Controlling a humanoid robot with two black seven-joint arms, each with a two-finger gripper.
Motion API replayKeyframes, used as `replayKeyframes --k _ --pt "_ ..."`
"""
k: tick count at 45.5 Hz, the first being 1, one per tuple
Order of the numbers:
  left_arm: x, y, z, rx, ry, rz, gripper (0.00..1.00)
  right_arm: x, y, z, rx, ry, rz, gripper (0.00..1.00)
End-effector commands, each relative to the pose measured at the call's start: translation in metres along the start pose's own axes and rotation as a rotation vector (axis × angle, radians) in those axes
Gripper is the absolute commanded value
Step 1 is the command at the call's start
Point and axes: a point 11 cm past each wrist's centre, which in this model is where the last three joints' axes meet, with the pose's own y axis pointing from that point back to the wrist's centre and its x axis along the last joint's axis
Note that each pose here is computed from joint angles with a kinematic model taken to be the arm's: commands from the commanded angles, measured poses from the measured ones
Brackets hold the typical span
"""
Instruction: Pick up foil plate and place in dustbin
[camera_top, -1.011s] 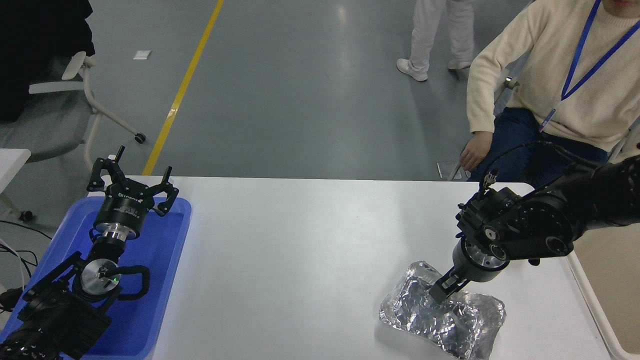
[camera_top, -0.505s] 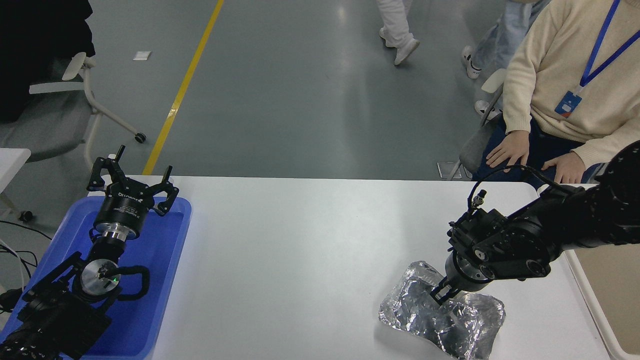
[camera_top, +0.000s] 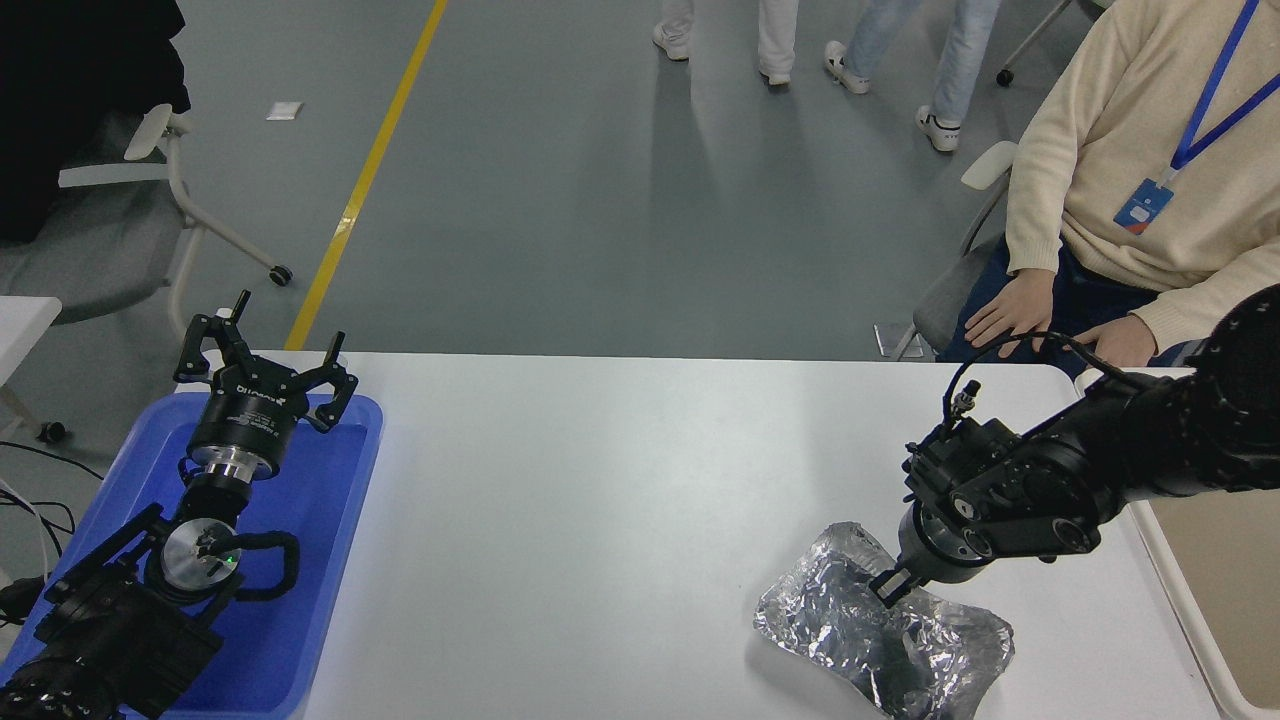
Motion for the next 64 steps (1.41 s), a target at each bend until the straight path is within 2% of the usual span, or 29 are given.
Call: replayKeyframes --k 1,11,18,26,36,59,64 --pt "0.000 0.000 0.000 0.000 0.000 0.000 1.00 -0.001 0.026 0.007 0.027 -0.077 -0.007 0.00" --pt "0.000 0.000 0.000 -0.001 0.001 -0.001 1.00 -0.004 0.068 0.013 0.049 -0.130 -0.086 0.00" --pt "0.000 0.000 0.001 -0.003 0.001 -0.001 1.00 0.004 0.112 0.025 0.064 -0.294 -0.178 0.00" --pt "0.000 0.000 0.001 -0.003 0.002 -0.003 1.00 0.016 0.165 0.040 0.068 -0.446 -0.186 0.00" --pt "0.000 0.000 0.000 -0.001 0.001 -0.001 1.00 0.040 0.216 0.051 0.041 -0.502 -0.056 0.00" --pt "0.000 0.000 0.000 -0.001 0.001 -0.001 1.00 0.044 0.319 0.095 -0.044 -0.639 0.197 0.00" --pt "0.000 0.000 0.000 0.000 0.001 -0.001 1.00 0.038 0.322 0.103 -0.060 -0.660 0.202 0.00"
